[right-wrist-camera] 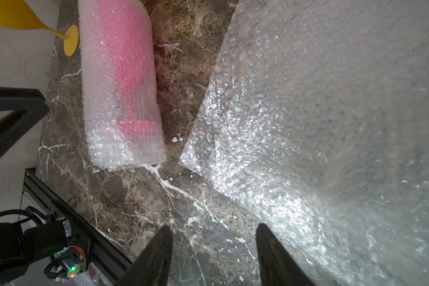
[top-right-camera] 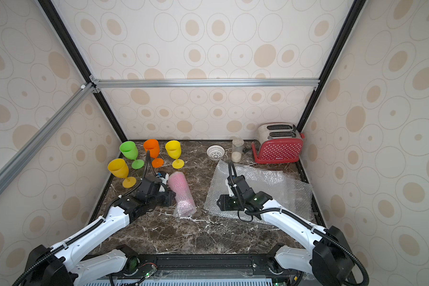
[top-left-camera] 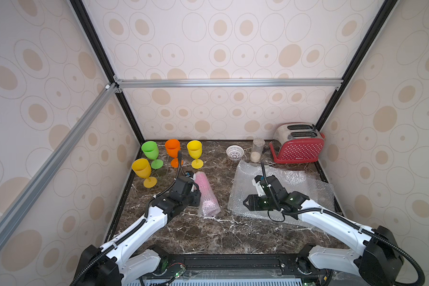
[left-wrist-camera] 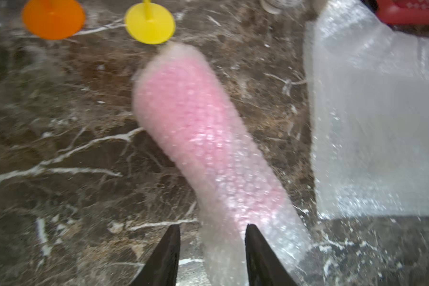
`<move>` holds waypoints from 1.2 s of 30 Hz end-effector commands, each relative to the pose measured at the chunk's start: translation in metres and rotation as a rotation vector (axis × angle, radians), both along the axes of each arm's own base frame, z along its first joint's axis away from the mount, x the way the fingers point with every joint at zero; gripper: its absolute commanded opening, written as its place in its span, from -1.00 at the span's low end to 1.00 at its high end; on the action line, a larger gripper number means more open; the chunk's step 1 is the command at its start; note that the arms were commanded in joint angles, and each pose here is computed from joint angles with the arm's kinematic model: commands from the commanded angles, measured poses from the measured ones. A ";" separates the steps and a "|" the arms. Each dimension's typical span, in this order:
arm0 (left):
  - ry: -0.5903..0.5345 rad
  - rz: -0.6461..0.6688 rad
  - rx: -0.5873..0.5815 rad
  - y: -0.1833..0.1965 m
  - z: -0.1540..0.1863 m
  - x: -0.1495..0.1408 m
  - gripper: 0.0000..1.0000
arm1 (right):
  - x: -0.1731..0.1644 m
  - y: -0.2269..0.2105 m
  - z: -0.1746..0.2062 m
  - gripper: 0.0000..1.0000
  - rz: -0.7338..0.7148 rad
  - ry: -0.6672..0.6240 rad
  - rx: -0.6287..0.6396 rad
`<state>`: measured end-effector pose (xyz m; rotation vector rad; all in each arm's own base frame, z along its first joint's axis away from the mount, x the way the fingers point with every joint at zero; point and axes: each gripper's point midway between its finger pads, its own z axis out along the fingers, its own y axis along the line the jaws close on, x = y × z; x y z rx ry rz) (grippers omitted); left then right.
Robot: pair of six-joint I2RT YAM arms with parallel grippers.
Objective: Unpack wine glasses from bubble wrap
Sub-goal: Move the bubble wrap to the center of the board.
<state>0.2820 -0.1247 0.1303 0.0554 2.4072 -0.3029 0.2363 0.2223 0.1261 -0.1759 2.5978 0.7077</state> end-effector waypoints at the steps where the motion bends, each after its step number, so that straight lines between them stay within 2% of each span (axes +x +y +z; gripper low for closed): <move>1: 0.014 0.109 -0.037 0.019 -0.010 0.002 -0.22 | 0.002 0.006 0.005 0.13 0.010 -0.007 0.013; 9: 0.051 0.018 -0.138 -0.012 -0.030 0.016 -0.19 | 0.004 0.009 0.000 0.13 0.020 -0.001 0.006; 14: 0.021 -0.035 -0.218 -0.033 -0.019 0.030 -0.19 | 0.006 0.012 -0.002 0.13 0.024 0.006 0.004; 27: 0.030 -0.159 -0.294 -0.081 -0.013 0.056 -0.15 | 0.018 0.026 0.007 0.13 0.048 0.007 0.017; 36: 0.032 -0.211 -0.326 -0.109 -0.009 0.073 -0.15 | 0.029 0.066 0.005 0.13 0.117 0.007 0.035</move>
